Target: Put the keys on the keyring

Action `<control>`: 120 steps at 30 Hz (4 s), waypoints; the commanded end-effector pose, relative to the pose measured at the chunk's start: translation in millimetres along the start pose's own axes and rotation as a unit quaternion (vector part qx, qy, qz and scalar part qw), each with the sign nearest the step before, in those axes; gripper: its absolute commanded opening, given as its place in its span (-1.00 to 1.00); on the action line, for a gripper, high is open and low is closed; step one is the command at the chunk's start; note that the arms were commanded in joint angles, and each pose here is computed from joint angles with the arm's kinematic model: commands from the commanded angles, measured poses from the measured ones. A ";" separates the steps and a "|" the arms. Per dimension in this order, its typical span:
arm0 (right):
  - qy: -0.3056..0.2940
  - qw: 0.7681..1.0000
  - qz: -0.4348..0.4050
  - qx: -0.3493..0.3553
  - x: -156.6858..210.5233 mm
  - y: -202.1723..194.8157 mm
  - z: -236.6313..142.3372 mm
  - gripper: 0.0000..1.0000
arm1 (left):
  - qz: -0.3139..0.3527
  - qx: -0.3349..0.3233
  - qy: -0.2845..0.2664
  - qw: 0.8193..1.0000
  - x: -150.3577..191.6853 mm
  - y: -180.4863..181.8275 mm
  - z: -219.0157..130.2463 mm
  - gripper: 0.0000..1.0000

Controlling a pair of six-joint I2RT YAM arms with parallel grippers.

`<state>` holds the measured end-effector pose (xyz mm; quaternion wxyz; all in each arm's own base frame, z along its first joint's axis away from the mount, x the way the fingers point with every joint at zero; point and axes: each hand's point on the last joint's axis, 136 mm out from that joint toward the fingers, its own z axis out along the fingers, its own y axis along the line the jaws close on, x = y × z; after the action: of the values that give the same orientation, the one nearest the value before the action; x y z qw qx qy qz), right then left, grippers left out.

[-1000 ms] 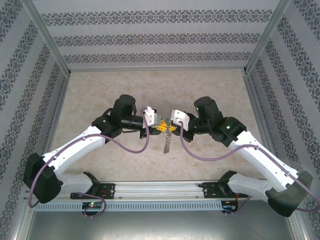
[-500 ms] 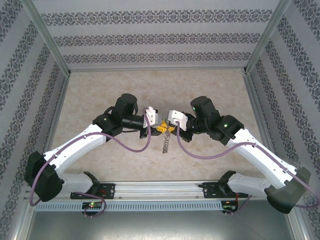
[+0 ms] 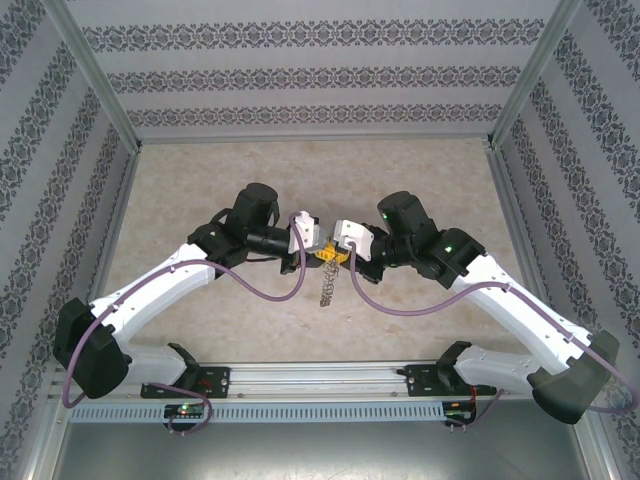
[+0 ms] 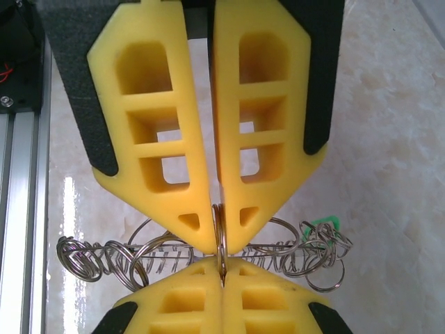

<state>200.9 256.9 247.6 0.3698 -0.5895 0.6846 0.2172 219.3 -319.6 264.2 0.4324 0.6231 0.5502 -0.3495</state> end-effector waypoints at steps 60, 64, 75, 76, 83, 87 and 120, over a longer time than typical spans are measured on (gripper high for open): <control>-0.083 0.991 0.004 0.102 -3.1 -19.0 -42.8 -0.35 | -0.017 -0.038 -0.107 0.993 -29.7 9.1 -0.2 -1.00; -0.089 0.991 -0.002 0.096 -6.4 -16.8 -42.9 -0.35 | -0.017 -0.041 -0.109 0.993 -31.8 9.1 -2.0 -1.00; -0.109 0.991 0.025 0.070 -9.1 -20.1 -47.6 -0.43 | -0.026 -0.048 -0.113 0.992 -32.3 10.2 -3.5 -1.00; -0.111 0.991 0.027 0.067 -9.2 -20.2 -47.0 -0.43 | -0.026 -0.048 -0.113 0.992 -32.6 10.1 -3.9 -1.00; -0.118 0.991 0.011 0.055 -15.0 -15.3 -46.8 -0.41 | -0.022 -0.054 -0.105 0.993 -31.8 8.7 -7.1 -1.00; -0.117 0.992 -0.009 0.054 -19.4 -12.5 -45.6 -0.41 | -0.020 -0.055 -0.108 0.992 -33.3 9.2 -7.6 -1.00; -0.093 0.995 -0.042 0.017 -28.4 -7.7 -20.1 -0.62 | -0.012 -0.013 -0.109 0.994 -33.5 -4.7 -5.8 -1.00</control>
<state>206.0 252.6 270.6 0.4378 -0.5765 0.6468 0.2401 221.6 -323.7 278.5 0.4876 0.5488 0.5462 -0.4033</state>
